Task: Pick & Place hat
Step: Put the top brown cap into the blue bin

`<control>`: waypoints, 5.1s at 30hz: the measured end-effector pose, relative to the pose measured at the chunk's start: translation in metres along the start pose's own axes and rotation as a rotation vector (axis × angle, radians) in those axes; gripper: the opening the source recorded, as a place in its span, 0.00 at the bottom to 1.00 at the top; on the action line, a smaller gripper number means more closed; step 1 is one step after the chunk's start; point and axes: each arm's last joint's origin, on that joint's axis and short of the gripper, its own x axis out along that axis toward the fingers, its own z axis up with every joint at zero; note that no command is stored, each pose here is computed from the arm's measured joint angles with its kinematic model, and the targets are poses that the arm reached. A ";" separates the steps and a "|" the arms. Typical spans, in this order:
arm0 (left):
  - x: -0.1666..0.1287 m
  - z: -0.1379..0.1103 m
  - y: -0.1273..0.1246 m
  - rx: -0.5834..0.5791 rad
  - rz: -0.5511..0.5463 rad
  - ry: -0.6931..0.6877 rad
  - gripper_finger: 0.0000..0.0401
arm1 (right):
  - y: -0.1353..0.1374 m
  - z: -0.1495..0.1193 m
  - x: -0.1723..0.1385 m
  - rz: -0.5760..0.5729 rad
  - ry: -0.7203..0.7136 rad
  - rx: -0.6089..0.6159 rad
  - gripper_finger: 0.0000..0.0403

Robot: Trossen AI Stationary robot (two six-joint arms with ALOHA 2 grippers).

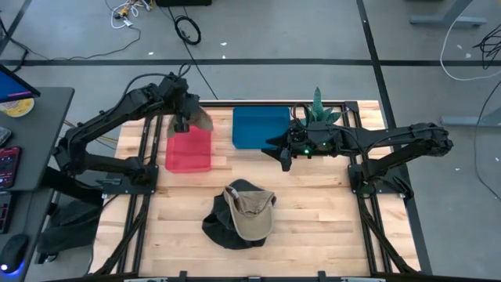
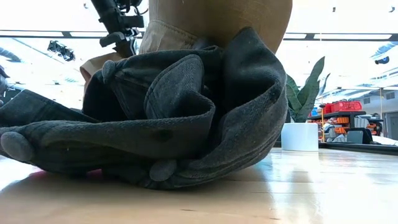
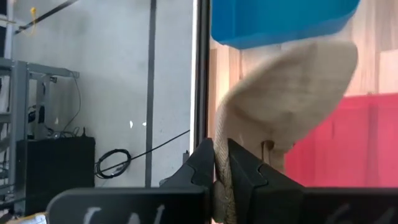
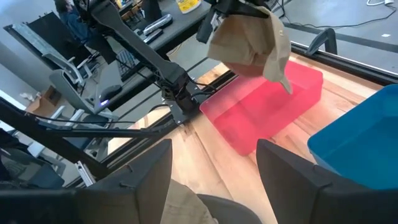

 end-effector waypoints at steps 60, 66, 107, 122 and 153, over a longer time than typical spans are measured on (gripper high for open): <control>0.033 0.005 -0.039 0.133 -0.288 0.287 0.05 | -0.003 -0.004 0.000 -0.026 0.034 0.000 0.58; 0.029 0.012 -0.049 0.066 -0.279 0.294 0.06 | -0.003 -0.004 0.000 -0.026 0.034 -0.012 0.58; 0.028 0.007 -0.039 -1.012 0.067 0.398 0.05 | -0.005 -0.007 0.000 -0.049 0.070 -0.043 0.58; 0.000 0.033 -0.003 -1.723 0.147 -0.235 0.05 | -0.005 -0.007 0.000 -0.048 0.072 -0.098 0.58; -0.064 0.103 -0.023 -1.852 0.157 -0.969 0.05 | 0.034 0.055 0.036 0.038 -0.439 -0.528 0.82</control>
